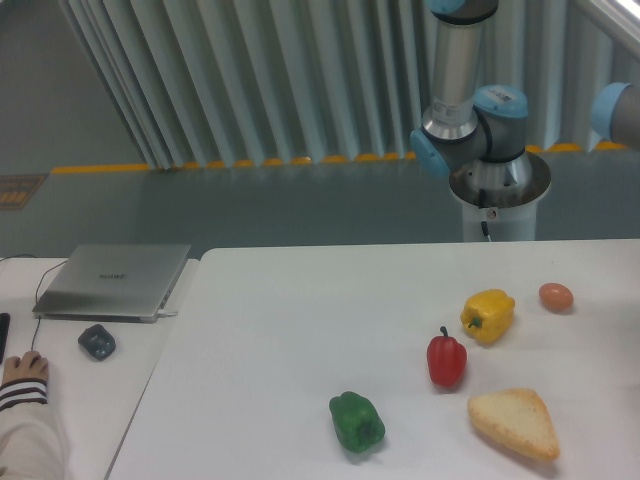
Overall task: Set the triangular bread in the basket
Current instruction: 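Move the gripper down toward the triangular bread slice, then lower the open gripper onto the bread slice and close on it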
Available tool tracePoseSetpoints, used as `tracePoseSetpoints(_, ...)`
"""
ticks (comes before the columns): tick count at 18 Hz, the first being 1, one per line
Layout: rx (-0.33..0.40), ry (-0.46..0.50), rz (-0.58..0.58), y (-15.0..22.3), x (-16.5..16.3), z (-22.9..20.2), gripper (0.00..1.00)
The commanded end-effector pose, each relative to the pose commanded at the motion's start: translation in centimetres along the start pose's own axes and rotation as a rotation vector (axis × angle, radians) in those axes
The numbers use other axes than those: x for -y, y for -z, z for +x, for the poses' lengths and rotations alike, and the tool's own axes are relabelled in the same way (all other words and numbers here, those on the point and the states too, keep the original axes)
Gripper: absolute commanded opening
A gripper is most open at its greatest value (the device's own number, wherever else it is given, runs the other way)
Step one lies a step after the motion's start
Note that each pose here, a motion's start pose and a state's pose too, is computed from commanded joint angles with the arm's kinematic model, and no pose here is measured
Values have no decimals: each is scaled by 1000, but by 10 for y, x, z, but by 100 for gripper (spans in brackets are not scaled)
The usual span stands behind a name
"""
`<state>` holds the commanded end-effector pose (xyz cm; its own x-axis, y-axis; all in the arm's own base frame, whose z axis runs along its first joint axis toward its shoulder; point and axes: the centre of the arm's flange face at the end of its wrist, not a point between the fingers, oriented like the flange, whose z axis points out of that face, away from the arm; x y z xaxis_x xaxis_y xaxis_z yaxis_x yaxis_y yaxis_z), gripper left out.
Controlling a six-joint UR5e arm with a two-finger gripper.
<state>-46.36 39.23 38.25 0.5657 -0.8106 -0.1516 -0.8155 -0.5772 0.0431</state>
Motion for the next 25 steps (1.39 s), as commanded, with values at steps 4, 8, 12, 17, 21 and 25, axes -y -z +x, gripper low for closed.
tracePoseSetpoints(4,14,136,-2,5,41,-21,100)
tracePoseSetpoints(8,-34,133,-93,-14,81,-25,100)
tracePoseSetpoints(12,-20,178,-39,-23,87,-24,100)
tracePoseSetpoints(17,-12,171,-37,-37,116,-32,100)
tracePoseSetpoints(21,65,220,-33,-50,161,-50,100)
tracePoseSetpoints(25,86,285,-55,-68,206,-78,100)
